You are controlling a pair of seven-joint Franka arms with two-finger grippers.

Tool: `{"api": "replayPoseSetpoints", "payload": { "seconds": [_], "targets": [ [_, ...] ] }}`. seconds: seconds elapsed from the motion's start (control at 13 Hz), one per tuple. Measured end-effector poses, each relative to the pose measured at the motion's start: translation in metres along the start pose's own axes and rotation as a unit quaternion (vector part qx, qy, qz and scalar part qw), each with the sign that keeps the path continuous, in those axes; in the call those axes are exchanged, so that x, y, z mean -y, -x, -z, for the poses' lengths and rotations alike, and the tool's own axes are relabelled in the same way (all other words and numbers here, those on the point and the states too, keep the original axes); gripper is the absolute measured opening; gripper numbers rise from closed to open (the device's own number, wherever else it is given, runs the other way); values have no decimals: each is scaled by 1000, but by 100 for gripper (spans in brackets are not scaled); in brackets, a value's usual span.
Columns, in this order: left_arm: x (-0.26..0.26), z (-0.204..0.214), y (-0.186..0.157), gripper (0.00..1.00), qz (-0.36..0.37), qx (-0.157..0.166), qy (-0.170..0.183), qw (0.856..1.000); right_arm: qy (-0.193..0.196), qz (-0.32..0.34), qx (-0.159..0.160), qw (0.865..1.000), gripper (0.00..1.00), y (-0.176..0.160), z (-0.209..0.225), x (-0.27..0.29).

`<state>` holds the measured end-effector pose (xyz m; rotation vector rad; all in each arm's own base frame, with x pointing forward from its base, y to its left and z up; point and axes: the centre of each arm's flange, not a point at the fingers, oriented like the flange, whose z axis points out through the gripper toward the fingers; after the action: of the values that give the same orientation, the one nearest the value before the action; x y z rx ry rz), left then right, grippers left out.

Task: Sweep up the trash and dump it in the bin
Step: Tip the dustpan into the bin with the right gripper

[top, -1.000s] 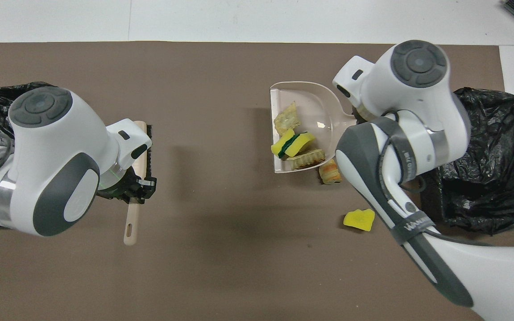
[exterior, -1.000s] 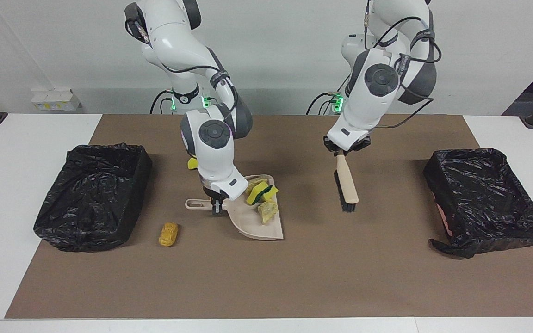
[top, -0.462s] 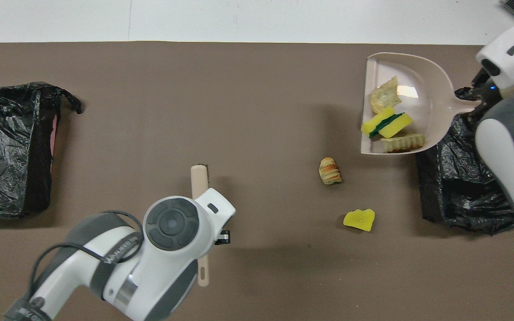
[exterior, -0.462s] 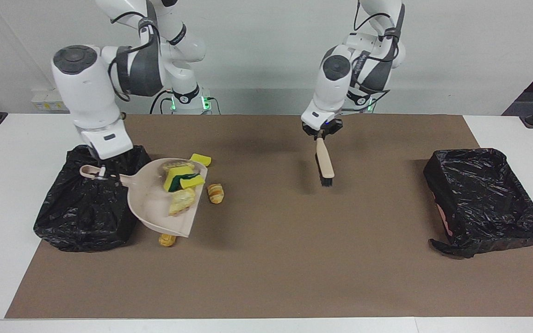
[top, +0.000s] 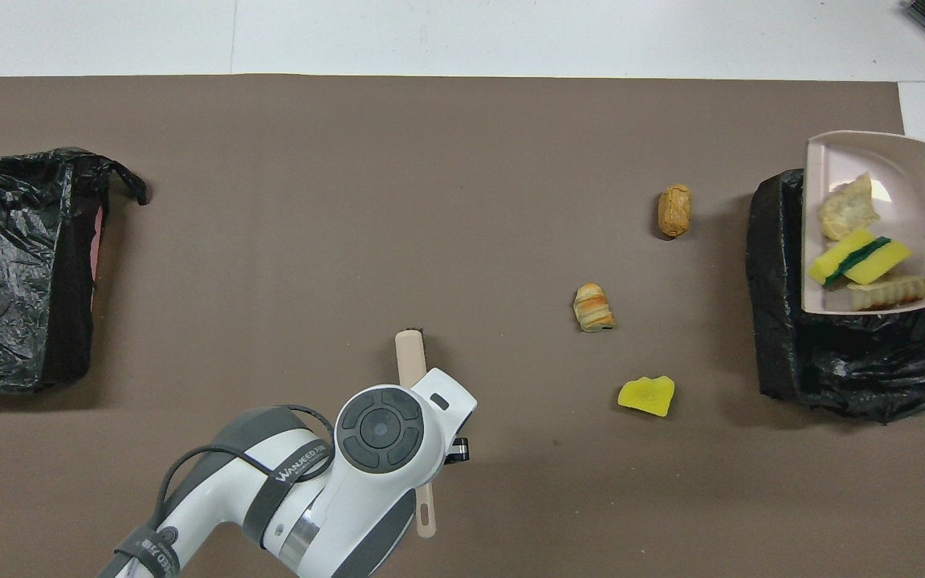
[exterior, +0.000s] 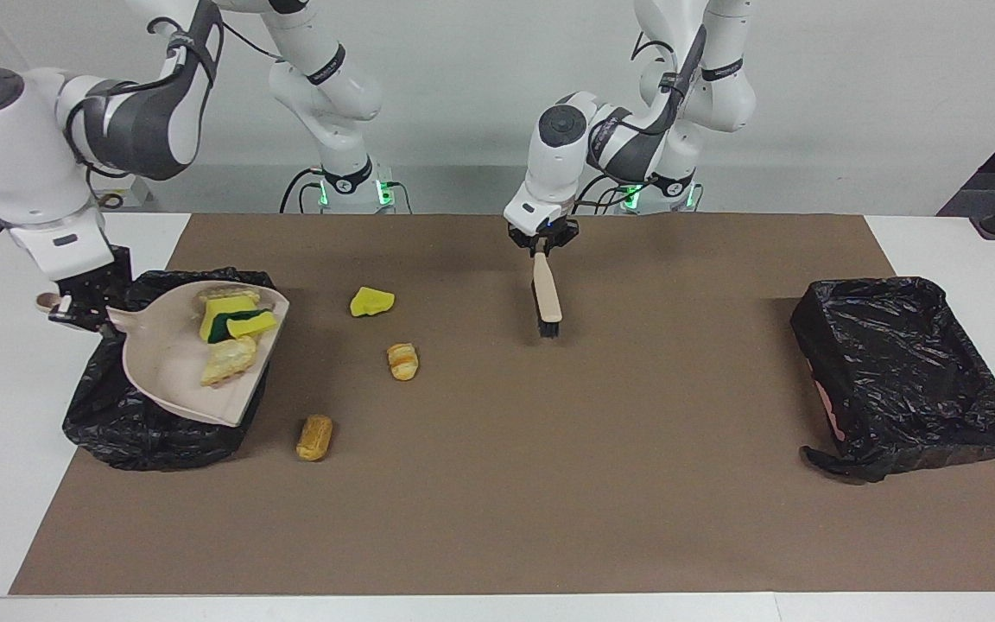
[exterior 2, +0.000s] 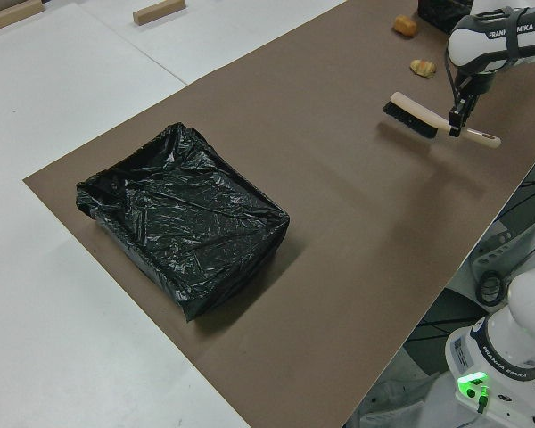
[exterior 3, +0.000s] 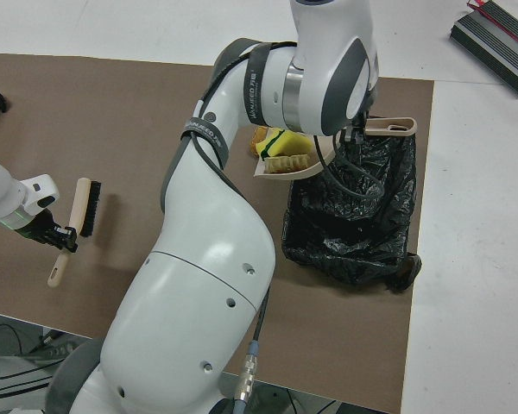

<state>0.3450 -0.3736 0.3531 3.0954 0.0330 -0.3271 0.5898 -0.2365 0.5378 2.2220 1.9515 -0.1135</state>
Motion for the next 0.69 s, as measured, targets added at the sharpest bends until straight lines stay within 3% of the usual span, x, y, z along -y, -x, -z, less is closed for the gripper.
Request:
{"api": "replayPoseSetpoints", "payload": {
  "seconds": [0.23, 0.46, 0.69],
  "targets": [
    [6, -10, 2, 26, 0, 10, -7, 1000, 5, 2, 56, 998, 32, 35, -10, 19],
    [8, -15, 4, 26, -5, 14, -10, 1000, 7, -7, 126, 992, 32, 16, -22, 34],
    [11, -10, -2, 37, -1, 11, -6, 1000, 15, -39, 201, 979, 32, -17, -22, 47]
  ]
}}
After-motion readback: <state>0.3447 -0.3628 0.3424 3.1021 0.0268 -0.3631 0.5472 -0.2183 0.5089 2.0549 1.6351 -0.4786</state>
